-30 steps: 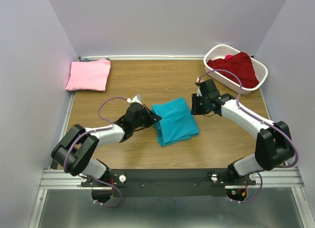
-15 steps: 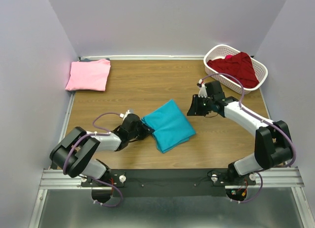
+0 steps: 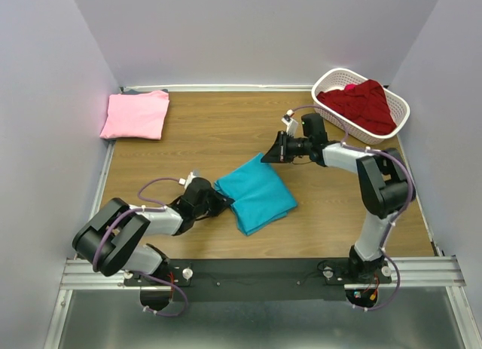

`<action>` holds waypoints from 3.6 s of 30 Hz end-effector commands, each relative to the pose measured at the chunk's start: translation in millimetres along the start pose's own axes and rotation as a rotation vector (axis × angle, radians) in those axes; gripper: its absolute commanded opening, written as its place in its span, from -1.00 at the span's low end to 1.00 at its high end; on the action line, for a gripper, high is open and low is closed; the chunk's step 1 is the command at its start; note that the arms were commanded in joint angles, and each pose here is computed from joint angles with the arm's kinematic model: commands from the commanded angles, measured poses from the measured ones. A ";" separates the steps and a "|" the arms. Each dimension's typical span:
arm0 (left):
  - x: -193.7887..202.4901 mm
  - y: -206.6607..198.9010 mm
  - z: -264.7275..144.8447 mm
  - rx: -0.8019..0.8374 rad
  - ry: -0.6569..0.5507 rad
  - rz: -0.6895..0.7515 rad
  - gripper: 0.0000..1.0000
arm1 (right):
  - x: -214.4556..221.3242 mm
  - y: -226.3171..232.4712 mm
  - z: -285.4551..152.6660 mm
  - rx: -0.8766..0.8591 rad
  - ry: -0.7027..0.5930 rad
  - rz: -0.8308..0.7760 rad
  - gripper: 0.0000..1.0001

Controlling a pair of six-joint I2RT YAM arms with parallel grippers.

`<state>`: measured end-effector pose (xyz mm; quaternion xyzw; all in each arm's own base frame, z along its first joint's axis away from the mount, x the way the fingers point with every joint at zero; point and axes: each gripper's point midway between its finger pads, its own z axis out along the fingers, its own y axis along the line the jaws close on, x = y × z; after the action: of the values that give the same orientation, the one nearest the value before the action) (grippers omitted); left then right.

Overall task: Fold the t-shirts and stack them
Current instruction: Fold the tshirt

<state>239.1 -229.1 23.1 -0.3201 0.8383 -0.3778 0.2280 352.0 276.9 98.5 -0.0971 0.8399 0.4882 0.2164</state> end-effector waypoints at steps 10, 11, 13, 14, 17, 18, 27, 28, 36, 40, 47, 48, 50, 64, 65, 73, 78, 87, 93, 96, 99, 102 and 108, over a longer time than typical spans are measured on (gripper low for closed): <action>-10.1 5.2 -5.5 0.031 -0.058 -0.045 -1.00 | 13.8 -80.8 63.0 -0.111 0.011 0.146 -0.82; -11.0 4.2 -5.3 0.035 -0.059 -0.047 -1.00 | 13.8 -81.5 61.4 -0.108 0.009 0.147 -0.82; -11.3 5.0 -5.4 0.035 -0.059 -0.050 -1.00 | 3.8 -72.6 55.0 -0.113 -0.014 0.121 -0.82; -11.3 5.0 -5.2 0.035 -0.059 -0.050 -1.00 | -0.5 -67.5 52.9 -0.119 -0.022 0.113 -0.82; -13.0 6.3 -3.2 0.028 -0.063 -0.045 -1.00 | -24.2 -48.3 49.2 -0.146 -0.057 0.082 -0.81; -13.2 5.3 -2.8 0.029 -0.063 -0.044 -1.00 | -28.8 -45.7 49.1 -0.149 -0.064 0.079 -0.81; -36.4 10.9 20.7 -0.022 -0.009 0.055 -1.00 | -29.4 -32.8 22.7 -0.035 -0.052 -0.006 -0.81; -37.6 10.1 24.3 -0.023 0.007 0.082 -1.00 | -28.4 -30.4 18.5 -0.030 -0.053 -0.015 -0.81; -58.1 -5.4 37.5 -0.050 0.022 0.213 -0.86 | 1.9 -9.9 -5.1 -0.062 -0.018 0.014 -0.80; -72.2 -13.6 23.3 -0.062 -0.045 0.302 -0.55 | 7.9 -9.6 -7.7 -0.061 -0.012 0.021 -0.80; -96.4 -50.0 -23.7 -0.053 -0.182 0.393 -0.20 | 11.1 -13.8 -5.2 -0.060 -0.001 0.029 -0.80; -94.7 -53.6 -27.3 -0.047 -0.180 0.398 -0.20 | 11.4 -14.2 -5.0 -0.059 0.000 0.030 -0.80; -89.5 -68.8 -32.3 -0.021 -0.194 0.417 -0.20 | 12.1 -15.9 -4.0 -0.058 0.003 0.031 -0.80; -7.0 -5.8 17.8 -0.123 0.151 0.292 -0.70 | 35.6 -73.2 21.0 0.029 0.059 0.130 -0.81; -7.4 -1.6 18.8 -0.129 0.157 0.280 -0.70 | 37.4 -76.3 21.1 0.033 0.062 0.142 -0.81; -19.7 9.9 25.9 -0.155 0.178 0.282 -0.72 | 31.1 -67.7 7.9 0.023 0.044 0.180 -0.80; -72.0 -13.9 53.2 -0.169 0.117 0.400 -0.70 | 26.7 -27.9 -6.4 -0.051 0.040 0.163 -0.72; -136.8 -88.2 95.8 -0.123 0.052 0.704 -0.33 | 66.9 -15.0 3.4 -0.048 0.109 0.176 -0.70; -149.4 -130.2 54.4 -0.047 -0.058 0.749 -0.13 | 86.5 -8.3 31.6 -0.087 0.158 0.175 -0.70; -162.2 -140.8 14.8 -0.033 -0.173 0.741 -0.10 | 89.2 -8.5 41.8 -0.068 0.175 0.168 -0.71; -179.8 -129.9 -19.7 -0.097 -0.316 0.716 0.06 | 101.1 -22.0 45.7 0.006 0.205 0.215 -0.71; -197.7 -139.4 -82.5 -0.095 -0.522 0.695 0.18 | 104.4 -22.0 47.8 0.012 0.212 0.226 -0.70; -212.7 -117.8 -151.0 -0.126 -0.769 0.642 0.25 | 101.8 2.0 81.5 -0.026 0.238 0.149 -0.70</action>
<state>348.9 -110.1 247.0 -0.1191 0.7880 -0.1719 0.5791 279.8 326.7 22.3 -0.0775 0.8552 0.5070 0.0750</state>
